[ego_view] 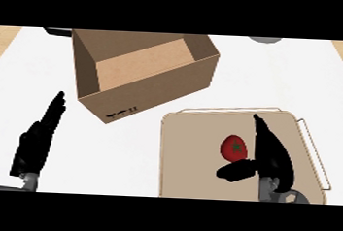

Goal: Pick the tomato from the tray and place it in the cardboard box

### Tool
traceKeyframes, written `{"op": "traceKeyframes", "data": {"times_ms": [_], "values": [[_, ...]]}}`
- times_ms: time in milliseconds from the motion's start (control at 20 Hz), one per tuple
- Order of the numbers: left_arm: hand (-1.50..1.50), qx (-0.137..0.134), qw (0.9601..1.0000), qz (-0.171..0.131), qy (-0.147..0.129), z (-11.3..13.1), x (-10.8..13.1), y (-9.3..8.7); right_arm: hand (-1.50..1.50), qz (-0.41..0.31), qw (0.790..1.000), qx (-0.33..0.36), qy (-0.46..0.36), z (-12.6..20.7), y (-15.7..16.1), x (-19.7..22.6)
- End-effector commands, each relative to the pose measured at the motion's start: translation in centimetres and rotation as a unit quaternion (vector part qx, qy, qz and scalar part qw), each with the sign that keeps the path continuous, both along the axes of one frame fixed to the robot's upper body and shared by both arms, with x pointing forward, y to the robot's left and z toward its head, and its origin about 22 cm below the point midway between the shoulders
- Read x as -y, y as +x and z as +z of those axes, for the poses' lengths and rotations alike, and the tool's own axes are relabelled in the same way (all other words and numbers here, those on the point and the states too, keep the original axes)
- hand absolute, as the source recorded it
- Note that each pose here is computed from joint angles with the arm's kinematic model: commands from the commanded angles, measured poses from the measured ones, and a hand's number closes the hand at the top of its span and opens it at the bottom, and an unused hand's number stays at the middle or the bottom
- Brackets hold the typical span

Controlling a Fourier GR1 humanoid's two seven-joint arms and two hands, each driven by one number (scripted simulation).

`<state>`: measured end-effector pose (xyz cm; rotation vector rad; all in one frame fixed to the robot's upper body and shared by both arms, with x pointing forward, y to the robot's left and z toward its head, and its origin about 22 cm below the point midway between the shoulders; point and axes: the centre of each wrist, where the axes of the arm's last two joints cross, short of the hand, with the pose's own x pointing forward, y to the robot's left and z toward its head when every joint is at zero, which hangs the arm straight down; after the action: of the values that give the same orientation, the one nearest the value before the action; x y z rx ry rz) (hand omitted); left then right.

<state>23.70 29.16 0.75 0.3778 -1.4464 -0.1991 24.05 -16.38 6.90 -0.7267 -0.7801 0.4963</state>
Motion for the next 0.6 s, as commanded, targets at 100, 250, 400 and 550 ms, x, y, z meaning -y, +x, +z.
{"op": "traceKeyframes", "data": {"times_ms": [100, 250, 400, 550], "values": [[0.0, 0.002, 1.0, -0.001, 0.005, 0.6, 0.1, -0.5, -1.5, -0.044, 0.999, -0.026, -0.002, 0.1, 0.9, -0.9], [0.0, -0.004, 1.0, 0.002, -0.003, 0.6, 0.6, 1.7, -1.5, -0.038, 0.998, -0.039, -0.004, -1.7, 1.0, -0.7], [0.0, -0.001, 1.0, 0.0, -0.001, 1.8, -0.6, -0.7, -1.5, -0.048, 0.998, -0.037, -0.008, -1.6, 0.3, -1.0], [0.0, 0.006, 0.9999, 0.003, 0.008, -0.6, 0.6, -1.7, -1.5, -0.046, 0.998, -0.042, 0.0, -2.5, 1.6, -1.8]]}}
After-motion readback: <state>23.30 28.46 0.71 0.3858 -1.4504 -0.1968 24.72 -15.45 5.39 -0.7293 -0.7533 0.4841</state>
